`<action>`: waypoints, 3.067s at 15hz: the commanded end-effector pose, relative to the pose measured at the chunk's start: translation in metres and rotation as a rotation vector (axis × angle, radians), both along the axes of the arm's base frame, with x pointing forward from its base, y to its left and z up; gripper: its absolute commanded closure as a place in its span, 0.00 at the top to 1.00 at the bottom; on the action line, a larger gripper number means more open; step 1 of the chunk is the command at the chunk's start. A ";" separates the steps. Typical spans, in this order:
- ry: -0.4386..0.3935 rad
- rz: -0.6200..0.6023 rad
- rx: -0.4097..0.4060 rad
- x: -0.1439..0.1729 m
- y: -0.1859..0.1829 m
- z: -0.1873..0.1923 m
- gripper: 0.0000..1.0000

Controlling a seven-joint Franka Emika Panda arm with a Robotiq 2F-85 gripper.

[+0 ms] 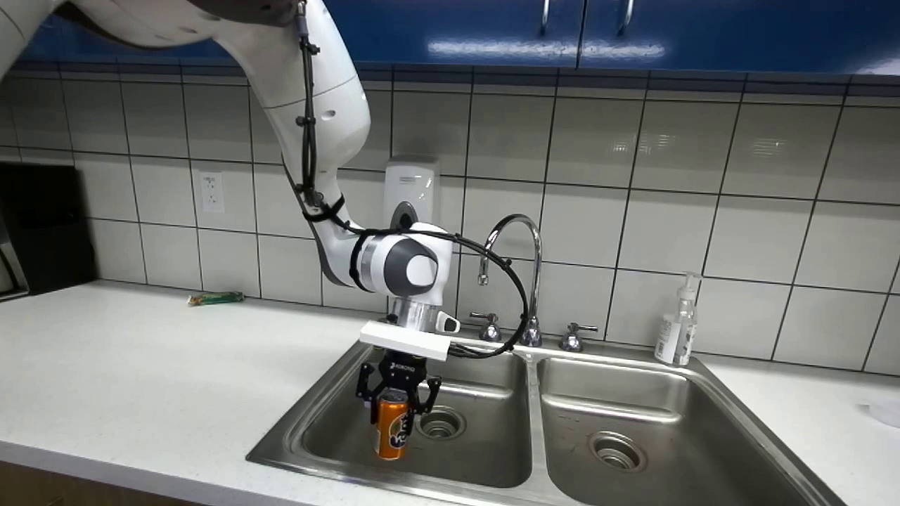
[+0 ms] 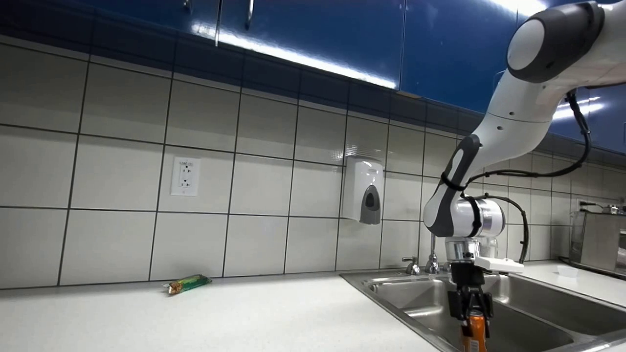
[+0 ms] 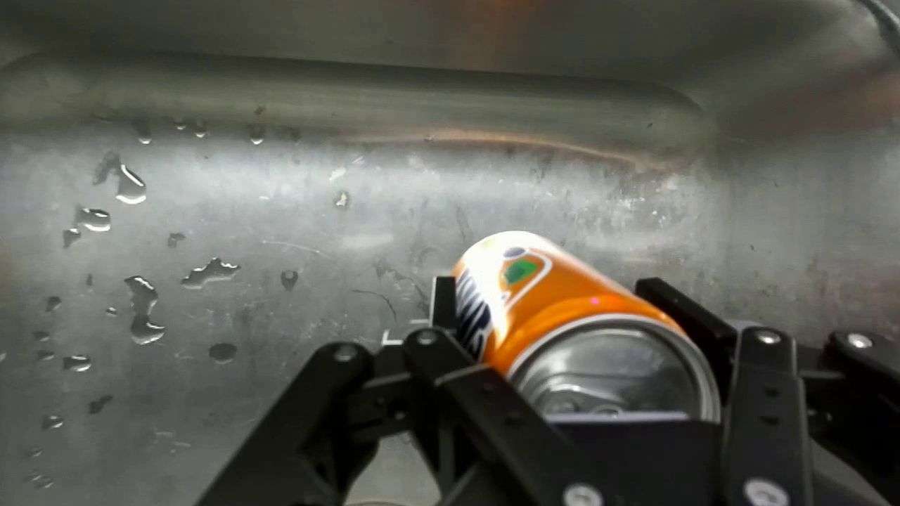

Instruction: Put the orange can inside the left sink

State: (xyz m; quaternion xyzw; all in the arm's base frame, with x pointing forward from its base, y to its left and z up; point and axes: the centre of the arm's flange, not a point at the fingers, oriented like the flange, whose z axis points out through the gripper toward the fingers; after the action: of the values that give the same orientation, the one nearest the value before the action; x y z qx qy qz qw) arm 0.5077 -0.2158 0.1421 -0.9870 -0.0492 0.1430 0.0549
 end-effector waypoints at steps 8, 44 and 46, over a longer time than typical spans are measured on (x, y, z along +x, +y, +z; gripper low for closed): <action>0.045 0.015 0.043 0.018 -0.004 -0.055 0.40; -0.063 0.043 0.018 0.027 0.005 0.017 1.00; -0.079 0.051 0.008 0.026 0.007 0.030 1.00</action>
State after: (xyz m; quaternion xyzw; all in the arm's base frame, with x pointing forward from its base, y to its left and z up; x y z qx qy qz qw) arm 0.5467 -0.2152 0.1433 -0.9894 -0.0606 0.1175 0.0601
